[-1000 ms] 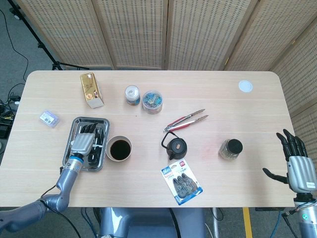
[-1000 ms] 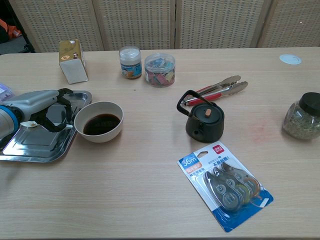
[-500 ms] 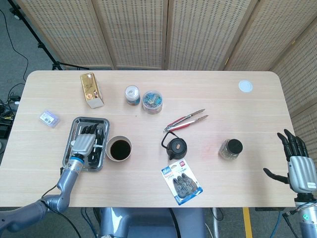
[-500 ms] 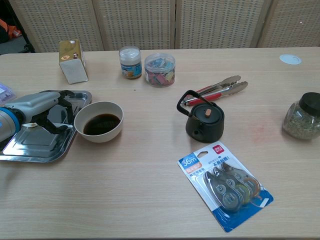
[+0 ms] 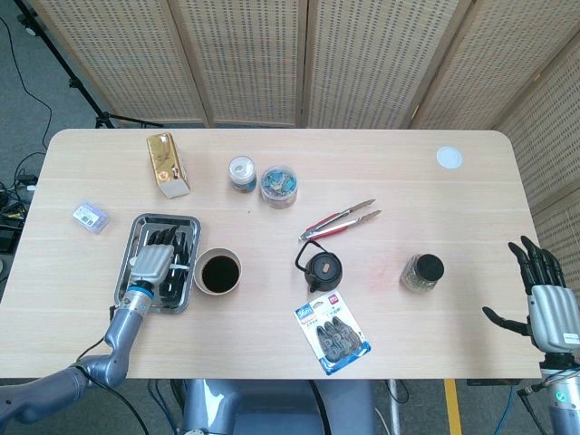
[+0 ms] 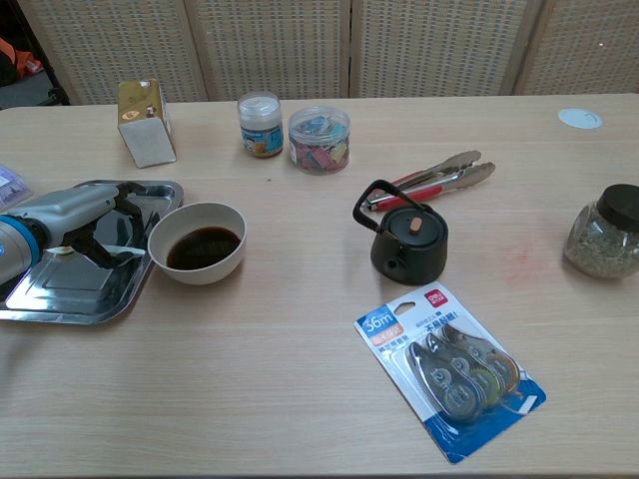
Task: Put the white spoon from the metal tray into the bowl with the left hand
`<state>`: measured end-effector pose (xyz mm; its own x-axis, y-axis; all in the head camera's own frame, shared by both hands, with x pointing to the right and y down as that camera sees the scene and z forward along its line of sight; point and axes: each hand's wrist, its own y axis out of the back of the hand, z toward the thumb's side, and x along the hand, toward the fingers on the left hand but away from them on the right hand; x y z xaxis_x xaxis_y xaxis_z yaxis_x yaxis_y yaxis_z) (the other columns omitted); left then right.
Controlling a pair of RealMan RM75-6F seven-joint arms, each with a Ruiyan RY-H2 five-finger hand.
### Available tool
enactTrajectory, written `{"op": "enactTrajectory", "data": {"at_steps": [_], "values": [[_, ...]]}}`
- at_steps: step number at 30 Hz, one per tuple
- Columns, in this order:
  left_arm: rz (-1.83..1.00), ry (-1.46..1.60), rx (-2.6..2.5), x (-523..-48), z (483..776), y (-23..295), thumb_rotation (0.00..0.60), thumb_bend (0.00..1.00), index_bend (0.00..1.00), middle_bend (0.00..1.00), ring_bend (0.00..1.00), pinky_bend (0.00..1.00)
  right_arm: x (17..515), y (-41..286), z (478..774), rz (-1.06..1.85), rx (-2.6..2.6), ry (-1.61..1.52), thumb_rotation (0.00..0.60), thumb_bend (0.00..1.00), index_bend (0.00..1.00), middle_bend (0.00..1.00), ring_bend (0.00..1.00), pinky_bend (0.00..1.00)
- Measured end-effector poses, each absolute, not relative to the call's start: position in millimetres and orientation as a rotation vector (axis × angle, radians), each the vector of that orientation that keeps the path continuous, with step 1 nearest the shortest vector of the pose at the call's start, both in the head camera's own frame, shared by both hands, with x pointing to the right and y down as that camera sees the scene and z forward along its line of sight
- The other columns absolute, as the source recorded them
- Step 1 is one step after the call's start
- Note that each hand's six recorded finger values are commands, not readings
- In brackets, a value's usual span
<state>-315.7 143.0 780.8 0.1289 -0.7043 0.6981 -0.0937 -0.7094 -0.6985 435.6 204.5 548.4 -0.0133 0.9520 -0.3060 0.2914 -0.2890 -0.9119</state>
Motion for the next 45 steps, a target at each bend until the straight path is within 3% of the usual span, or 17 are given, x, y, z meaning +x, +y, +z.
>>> {"op": "enactTrajectory", "data": {"at_steps": [23,45], "values": [[-1.607,0.810,-1.921,-318,773,139,0.600,0.41,0.62,0.00,0.00,0.00,437,205,548,1.330,-1.640,-1.312,0.600,0.02,0.00,0.00,0.00,0.00],[-1.324,1.131,-2.184,-308,704,125,0.600,0.43,0.65,0.00,0.00,0.00,434,207,550,1.325,-1.657,-1.308,0.600,0.02,0.00,0.00,0.00,0.00]]}}
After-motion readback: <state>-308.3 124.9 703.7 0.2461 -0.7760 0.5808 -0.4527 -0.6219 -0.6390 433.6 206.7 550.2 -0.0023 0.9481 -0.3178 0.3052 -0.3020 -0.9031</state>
